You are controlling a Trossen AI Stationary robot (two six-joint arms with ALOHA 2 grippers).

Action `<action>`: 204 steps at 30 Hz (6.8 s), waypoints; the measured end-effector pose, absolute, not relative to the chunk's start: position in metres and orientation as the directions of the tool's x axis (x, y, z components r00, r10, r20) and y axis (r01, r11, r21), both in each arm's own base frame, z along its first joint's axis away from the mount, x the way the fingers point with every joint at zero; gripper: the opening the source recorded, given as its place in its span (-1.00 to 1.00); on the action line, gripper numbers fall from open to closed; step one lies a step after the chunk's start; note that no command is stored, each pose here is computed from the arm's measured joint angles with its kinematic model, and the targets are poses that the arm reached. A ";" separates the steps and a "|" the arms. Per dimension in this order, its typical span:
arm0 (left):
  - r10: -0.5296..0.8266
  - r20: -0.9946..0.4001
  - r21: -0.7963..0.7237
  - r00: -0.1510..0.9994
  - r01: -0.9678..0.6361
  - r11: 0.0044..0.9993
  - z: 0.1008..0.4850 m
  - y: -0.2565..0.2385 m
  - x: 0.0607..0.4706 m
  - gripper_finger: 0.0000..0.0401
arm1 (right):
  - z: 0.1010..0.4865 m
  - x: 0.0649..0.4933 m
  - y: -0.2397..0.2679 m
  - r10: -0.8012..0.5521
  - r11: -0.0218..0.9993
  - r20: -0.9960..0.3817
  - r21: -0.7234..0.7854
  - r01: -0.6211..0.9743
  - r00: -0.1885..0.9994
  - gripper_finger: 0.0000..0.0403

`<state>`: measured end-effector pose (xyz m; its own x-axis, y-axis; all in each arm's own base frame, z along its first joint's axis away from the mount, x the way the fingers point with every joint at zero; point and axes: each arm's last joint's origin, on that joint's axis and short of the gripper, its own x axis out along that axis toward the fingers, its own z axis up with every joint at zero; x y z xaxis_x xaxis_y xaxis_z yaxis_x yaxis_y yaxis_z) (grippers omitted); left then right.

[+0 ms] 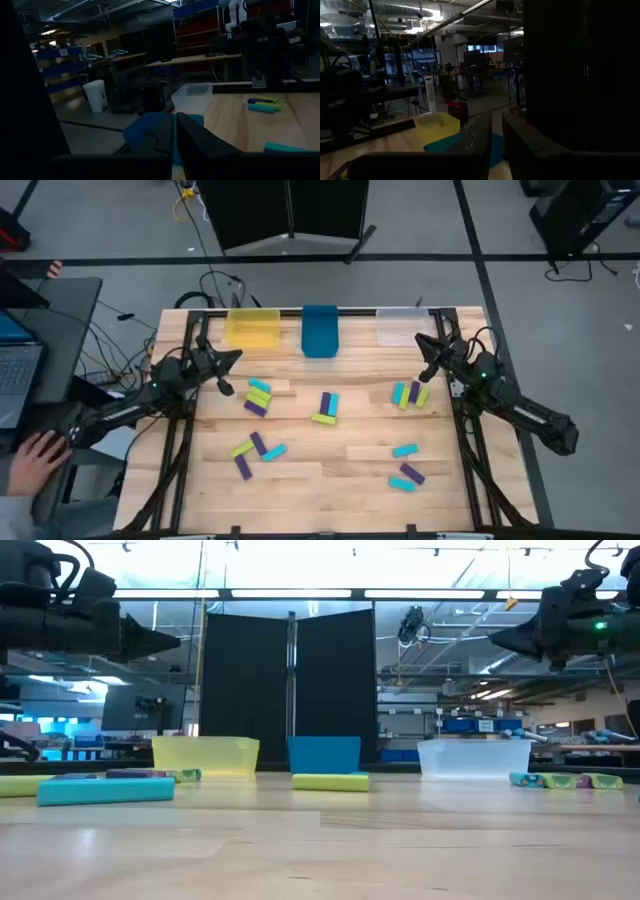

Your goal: Sort blocks

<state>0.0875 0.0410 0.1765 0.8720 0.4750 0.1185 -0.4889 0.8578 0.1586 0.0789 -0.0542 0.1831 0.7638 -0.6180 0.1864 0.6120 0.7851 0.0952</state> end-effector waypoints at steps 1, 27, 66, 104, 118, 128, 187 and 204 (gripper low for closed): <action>0.475 0.119 0.159 0.872 -0.489 0.858 0.177 0.041 0.087 -0.85 | 0.183 0.079 -0.054 -0.618 0.785 0.186 0.095 0.612 0.764 -0.72; 0.475 0.119 0.159 0.872 -0.489 0.858 0.177 0.041 0.087 -0.85 | 0.183 0.079 -0.054 -0.618 0.785 0.186 0.095 0.612 0.764 -0.72; 0.475 0.119 0.159 0.872 -0.489 0.858 0.177 0.041 0.087 -0.85 | 0.183 0.079 -0.054 -0.618 0.785 0.186 0.095 0.612 0.764 -0.72; 0.475 0.119 0.159 0.872 -0.489 0.858 0.177 0.041 0.087 -0.85 | 0.183 0.079 -0.054 -0.618 0.785 0.187 0.095 0.612 0.764 -0.72; 0.475 0.118 0.159 0.872 -0.489 0.858 0.177 0.041 0.087 -0.85 | 0.186 0.078 -0.054 -0.618 0.767 0.217 -0.046 0.640 0.756 -0.72; 0.474 0.145 0.156 0.869 -0.493 0.856 0.179 0.041 0.087 -0.85 | 0.189 0.078 -0.054 -0.611 0.757 0.249 -0.093 0.646 0.752 -0.72; 0.397 0.149 0.047 0.905 -0.408 0.912 0.179 0.039 0.088 -0.85 | 0.265 0.227 0.058 0.125 0.959 -0.844 0.237 0.153 0.521 -0.90; 0.398 0.141 0.036 0.906 -0.406 0.913 0.179 0.039 0.088 -0.85 | 0.200 0.213 0.130 0.067 0.994 -0.996 0.072 0.088 0.066 0.01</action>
<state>0.0883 0.0386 0.1788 0.9065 0.3979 0.1414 -0.4064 0.9130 0.0358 0.2127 0.1301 0.2001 0.0660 0.0667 -0.9956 0.0879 0.9935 0.0724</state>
